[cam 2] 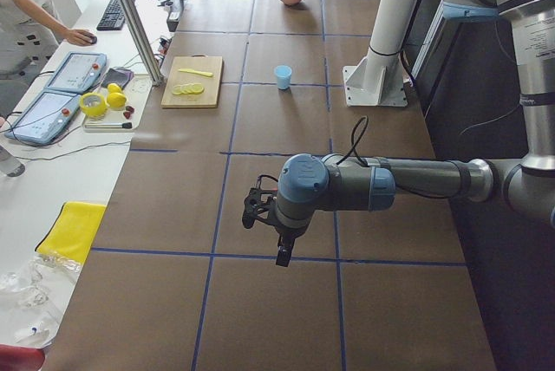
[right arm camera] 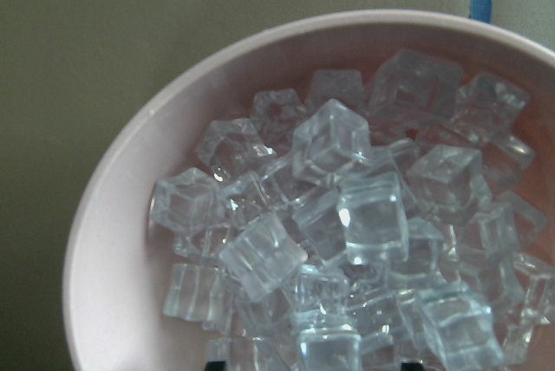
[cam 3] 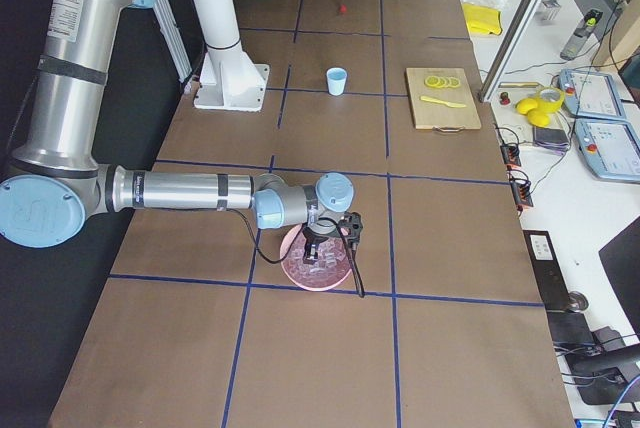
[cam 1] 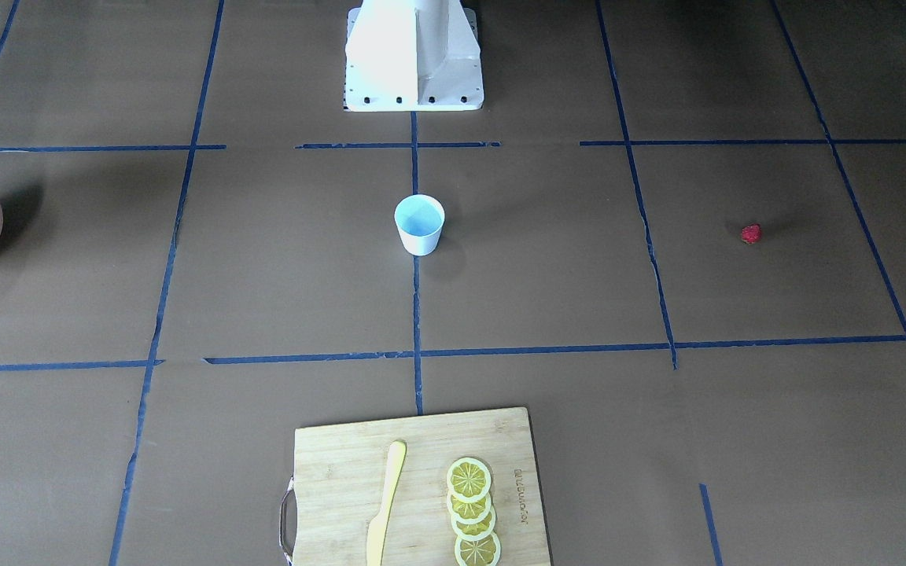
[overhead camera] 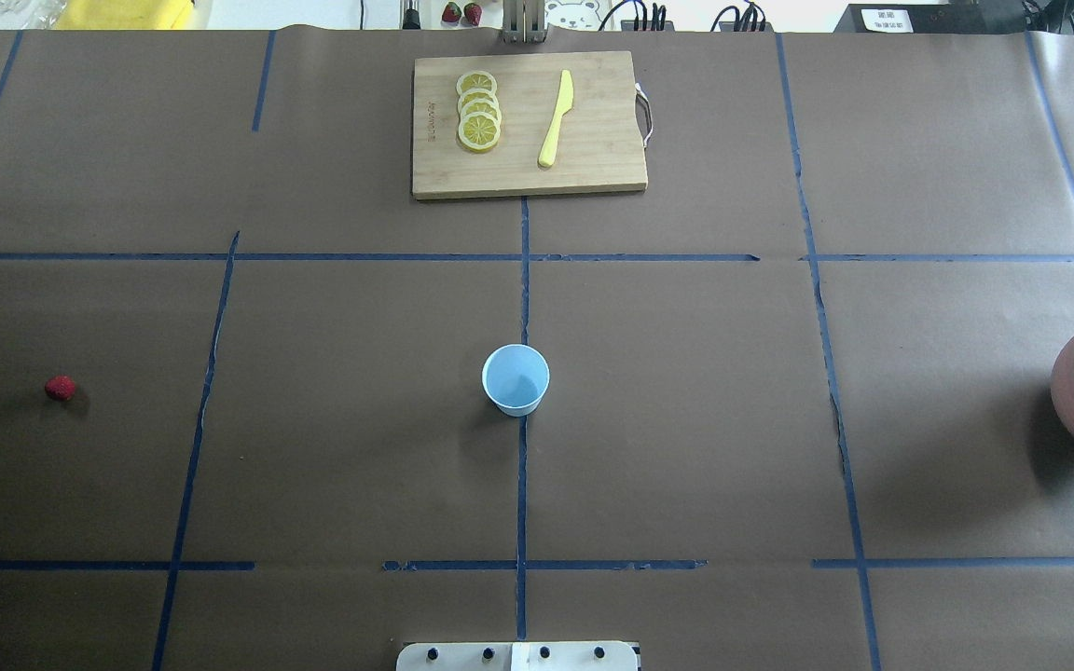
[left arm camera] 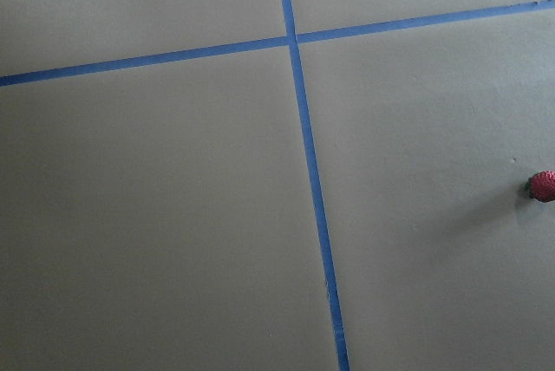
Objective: Put ice and strawberries in cup
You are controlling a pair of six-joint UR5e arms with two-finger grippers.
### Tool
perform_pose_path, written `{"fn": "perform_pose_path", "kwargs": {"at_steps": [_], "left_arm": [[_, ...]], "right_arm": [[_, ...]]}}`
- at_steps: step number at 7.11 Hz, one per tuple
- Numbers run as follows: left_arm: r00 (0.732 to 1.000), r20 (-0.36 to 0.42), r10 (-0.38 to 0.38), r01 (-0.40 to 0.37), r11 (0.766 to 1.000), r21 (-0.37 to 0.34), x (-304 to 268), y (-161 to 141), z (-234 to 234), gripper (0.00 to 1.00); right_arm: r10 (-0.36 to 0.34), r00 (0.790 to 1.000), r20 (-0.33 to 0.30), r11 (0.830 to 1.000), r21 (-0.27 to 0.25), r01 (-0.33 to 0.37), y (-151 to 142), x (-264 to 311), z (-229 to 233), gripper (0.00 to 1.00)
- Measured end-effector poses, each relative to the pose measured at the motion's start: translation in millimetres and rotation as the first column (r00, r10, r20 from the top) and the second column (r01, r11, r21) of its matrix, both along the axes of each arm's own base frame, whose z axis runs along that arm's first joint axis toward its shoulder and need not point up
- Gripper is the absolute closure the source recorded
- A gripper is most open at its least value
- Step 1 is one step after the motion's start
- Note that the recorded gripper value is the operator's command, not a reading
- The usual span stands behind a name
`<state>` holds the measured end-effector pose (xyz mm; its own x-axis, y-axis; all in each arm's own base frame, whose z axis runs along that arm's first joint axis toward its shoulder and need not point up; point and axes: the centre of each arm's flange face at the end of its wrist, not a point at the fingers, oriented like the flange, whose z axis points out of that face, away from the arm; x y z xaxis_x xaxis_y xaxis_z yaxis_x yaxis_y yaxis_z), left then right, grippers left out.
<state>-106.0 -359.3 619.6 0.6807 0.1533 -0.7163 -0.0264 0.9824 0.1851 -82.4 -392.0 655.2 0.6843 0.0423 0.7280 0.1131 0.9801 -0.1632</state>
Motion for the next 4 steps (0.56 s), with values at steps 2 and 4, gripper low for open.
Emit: {"fn": "perform_pose_path", "kwargs": {"at_steps": [2, 4], "left_arm": [[1.0, 0.001, 0.0, 0.0, 1.0, 0.001, -0.1, -0.3, -0.3, 0.0], [1.0, 0.0, 0.0, 0.0, 1.0, -0.002, -0.1, -1.0, 0.9, 0.0]], "right_arm": [[-0.001, 1.0, -0.001, 1.0, -0.001, 0.001, 0.1, -0.1, 1.2, 0.7], [-0.001, 1.0, -0.001, 1.0, 0.0, 0.001, 0.1, 0.2, 1.5, 0.98]]}}
